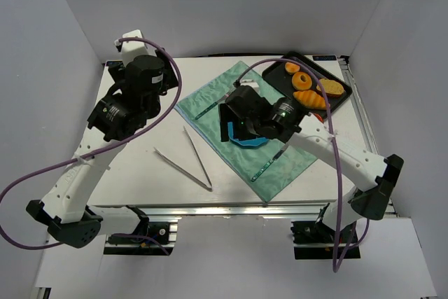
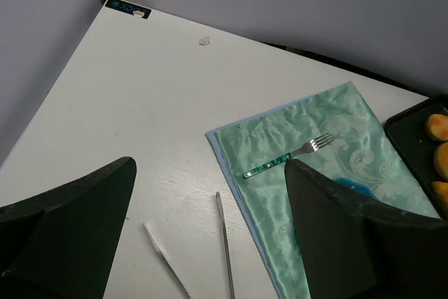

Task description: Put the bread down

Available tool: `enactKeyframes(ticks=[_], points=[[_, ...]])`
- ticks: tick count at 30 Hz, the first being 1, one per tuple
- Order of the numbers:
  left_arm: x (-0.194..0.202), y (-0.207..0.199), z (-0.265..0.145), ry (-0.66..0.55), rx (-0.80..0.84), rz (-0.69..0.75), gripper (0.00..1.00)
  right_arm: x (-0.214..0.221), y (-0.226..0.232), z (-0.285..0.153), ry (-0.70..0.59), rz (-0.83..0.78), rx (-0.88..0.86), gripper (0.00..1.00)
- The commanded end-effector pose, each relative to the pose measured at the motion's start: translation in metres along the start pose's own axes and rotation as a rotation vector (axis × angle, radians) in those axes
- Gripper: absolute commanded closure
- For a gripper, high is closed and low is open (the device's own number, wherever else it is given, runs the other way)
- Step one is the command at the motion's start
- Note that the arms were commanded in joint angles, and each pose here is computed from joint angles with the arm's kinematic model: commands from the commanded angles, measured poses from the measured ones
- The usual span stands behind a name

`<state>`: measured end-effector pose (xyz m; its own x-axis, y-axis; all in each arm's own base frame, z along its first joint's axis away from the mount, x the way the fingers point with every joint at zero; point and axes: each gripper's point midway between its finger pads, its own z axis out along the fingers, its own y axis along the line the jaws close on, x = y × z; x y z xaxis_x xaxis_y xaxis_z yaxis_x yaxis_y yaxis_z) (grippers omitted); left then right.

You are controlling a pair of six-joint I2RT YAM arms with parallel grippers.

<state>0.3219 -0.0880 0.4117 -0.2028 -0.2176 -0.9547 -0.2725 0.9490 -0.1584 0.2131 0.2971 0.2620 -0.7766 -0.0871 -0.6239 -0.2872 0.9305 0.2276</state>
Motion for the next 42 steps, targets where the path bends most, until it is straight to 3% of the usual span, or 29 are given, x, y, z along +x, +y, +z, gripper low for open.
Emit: enactKeyframes(ticks=[1, 6, 10, 19, 31, 42], points=[[0.001, 0.007, -0.004, 0.01, -0.017, 0.012, 0.02, -0.027, 0.012, -0.005, -0.087, -0.052, -0.052, 0.11], [0.001, 0.017, -0.007, 0.01, -0.055, 0.015, 0.02, -0.028, 0.028, 0.014, -0.137, -0.184, -0.176, 0.11], [0.001, 0.024, -0.011, 0.002, -0.061, 0.012, 0.02, 0.018, 0.026, 0.058, -0.05, -0.278, -0.23, 0.11], [0.006, 0.036, -0.015, 0.013, -0.088, 0.044, 0.02, 0.055, 0.068, 0.112, -0.073, -0.462, -0.35, 0.11], [0.01, 0.045, -0.02, 0.038, -0.107, 0.082, 0.02, 0.085, 0.108, 0.173, -0.034, -0.562, -0.238, 0.11], [0.011, 0.047, -0.021, 0.043, -0.113, 0.1, 0.02, 0.114, 0.1, 0.207, 0.046, -0.571, -0.182, 0.11]])
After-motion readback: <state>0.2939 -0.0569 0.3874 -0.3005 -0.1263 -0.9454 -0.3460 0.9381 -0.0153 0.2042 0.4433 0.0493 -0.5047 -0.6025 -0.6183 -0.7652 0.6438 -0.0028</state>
